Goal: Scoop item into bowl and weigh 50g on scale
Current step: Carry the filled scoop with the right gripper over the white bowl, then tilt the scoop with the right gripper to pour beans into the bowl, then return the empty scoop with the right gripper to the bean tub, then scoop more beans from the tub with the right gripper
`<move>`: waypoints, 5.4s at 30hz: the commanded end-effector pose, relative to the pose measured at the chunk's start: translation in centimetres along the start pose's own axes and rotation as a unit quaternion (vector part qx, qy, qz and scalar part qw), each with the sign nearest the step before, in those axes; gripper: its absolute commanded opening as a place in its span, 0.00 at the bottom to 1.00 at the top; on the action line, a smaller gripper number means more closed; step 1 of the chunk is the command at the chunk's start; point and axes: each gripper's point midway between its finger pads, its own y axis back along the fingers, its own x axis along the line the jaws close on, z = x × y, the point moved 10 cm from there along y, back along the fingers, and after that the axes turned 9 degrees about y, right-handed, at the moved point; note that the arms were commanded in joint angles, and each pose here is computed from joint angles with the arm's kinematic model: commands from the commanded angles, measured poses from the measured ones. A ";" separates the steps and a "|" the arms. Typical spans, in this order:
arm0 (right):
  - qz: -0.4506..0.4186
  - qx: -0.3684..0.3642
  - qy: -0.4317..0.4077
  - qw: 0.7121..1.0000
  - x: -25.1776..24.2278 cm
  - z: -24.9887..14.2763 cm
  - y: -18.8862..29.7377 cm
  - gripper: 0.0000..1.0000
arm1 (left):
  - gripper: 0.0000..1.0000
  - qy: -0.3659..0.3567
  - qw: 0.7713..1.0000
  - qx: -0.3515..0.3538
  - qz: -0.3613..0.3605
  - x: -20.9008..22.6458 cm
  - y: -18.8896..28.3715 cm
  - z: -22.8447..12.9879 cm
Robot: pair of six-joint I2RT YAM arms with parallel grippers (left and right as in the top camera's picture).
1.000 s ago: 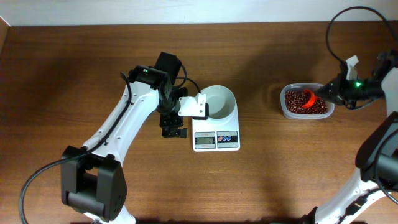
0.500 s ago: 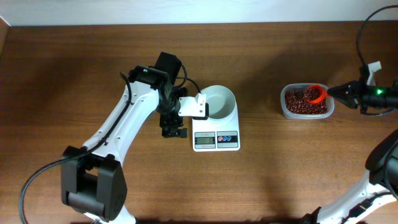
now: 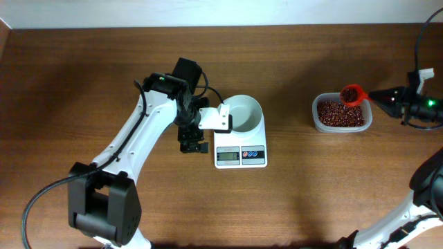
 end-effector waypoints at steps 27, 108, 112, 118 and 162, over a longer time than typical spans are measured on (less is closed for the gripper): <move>0.042 0.264 0.191 0.945 11.1 -7.5 -22.9 0.04 | 0.99 -0.002 1.000 -0.004 -0.012 -0.1 -0.4 -0.1; -0.059 0.175 0.337 0.923 19.3 -0.2 -13.4 0.04 | 0.99 -0.001 1.000 -0.004 -0.012 -0.1 -0.4 -0.2; -0.165 0.169 0.297 0.925 15.4 1.3 -10.0 0.04 | 0.99 -0.001 1.000 -0.004 -0.012 -0.1 -0.4 -0.2; -0.251 0.207 0.220 0.920 9.5 0.8 -7.8 0.04 | 0.99 -0.001 1.000 -0.004 -0.012 -0.1 -0.4 -0.2; -0.151 0.095 0.012 0.984 -1.2 -0.9 -4.0 0.04 | 0.98 -0.001 1.000 -0.004 -0.012 -0.1 -0.4 -0.2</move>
